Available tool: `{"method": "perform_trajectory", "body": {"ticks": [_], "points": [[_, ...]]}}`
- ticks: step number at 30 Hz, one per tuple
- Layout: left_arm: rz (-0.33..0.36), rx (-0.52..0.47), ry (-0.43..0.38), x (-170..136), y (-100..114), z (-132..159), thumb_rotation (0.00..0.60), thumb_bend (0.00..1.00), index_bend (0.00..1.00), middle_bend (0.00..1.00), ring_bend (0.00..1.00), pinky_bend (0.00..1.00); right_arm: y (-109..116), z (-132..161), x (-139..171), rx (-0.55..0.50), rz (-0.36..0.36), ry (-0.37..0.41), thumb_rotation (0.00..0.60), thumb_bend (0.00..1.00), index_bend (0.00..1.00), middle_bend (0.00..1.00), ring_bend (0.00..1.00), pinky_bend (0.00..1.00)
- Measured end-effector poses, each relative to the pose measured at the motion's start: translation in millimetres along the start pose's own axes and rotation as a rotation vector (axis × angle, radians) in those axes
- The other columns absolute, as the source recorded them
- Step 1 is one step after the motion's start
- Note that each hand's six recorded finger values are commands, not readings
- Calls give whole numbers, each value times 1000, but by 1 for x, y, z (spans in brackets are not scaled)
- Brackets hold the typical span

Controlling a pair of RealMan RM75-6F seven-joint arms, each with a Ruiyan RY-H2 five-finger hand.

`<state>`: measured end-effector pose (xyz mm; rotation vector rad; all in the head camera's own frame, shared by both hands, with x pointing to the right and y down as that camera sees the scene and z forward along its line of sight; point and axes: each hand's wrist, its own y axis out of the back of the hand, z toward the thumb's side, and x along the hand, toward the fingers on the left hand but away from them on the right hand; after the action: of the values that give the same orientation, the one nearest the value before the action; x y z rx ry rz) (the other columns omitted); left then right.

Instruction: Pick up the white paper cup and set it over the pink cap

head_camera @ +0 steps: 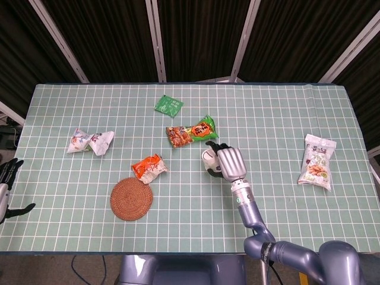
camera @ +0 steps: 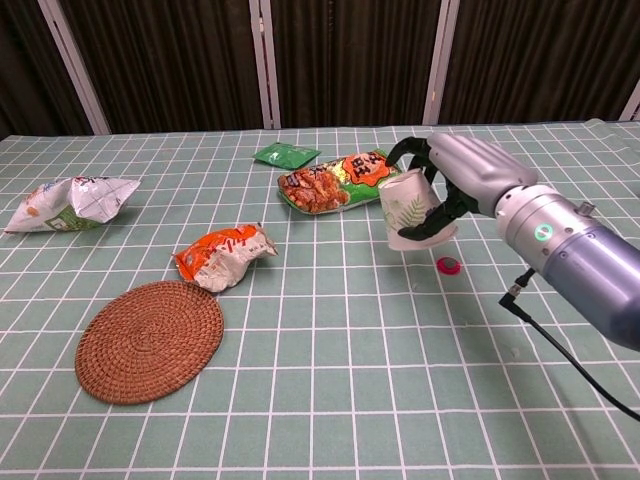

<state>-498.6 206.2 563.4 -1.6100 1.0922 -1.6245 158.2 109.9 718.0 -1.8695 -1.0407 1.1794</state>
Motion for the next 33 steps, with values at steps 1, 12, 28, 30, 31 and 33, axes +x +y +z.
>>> {"method": "perform_trajectory", "body": {"ticks": [1,12,28,30,31,33], "points": [[-2,-1,0,0,0,0,600,0,0,0,0,0,-1,-1,0,2,2,-3,600,109,246,428,354,558],[-6,6,-5,1,-2,2,600,0,0,0,0,0,-12,-19,6,6,18,-43,600,109,247,426,353,549],[-3,4,-13,-1,-1,4,600,0,0,0,0,0,-11,-28,16,-17,41,-20,600,69,28,267,317,427],[-1,2,-16,-1,0,5,600,0,0,0,0,0,-10,-28,18,-18,42,-19,600,68,28,264,317,426],[-1,1,-18,-2,0,5,600,0,0,0,0,0,-9,-29,19,-18,42,-17,600,67,28,260,317,423],[1,-1,-22,-3,1,6,600,0,0,0,0,0,-8,-29,22,-14,41,-13,600,65,26,233,300,392]]}}
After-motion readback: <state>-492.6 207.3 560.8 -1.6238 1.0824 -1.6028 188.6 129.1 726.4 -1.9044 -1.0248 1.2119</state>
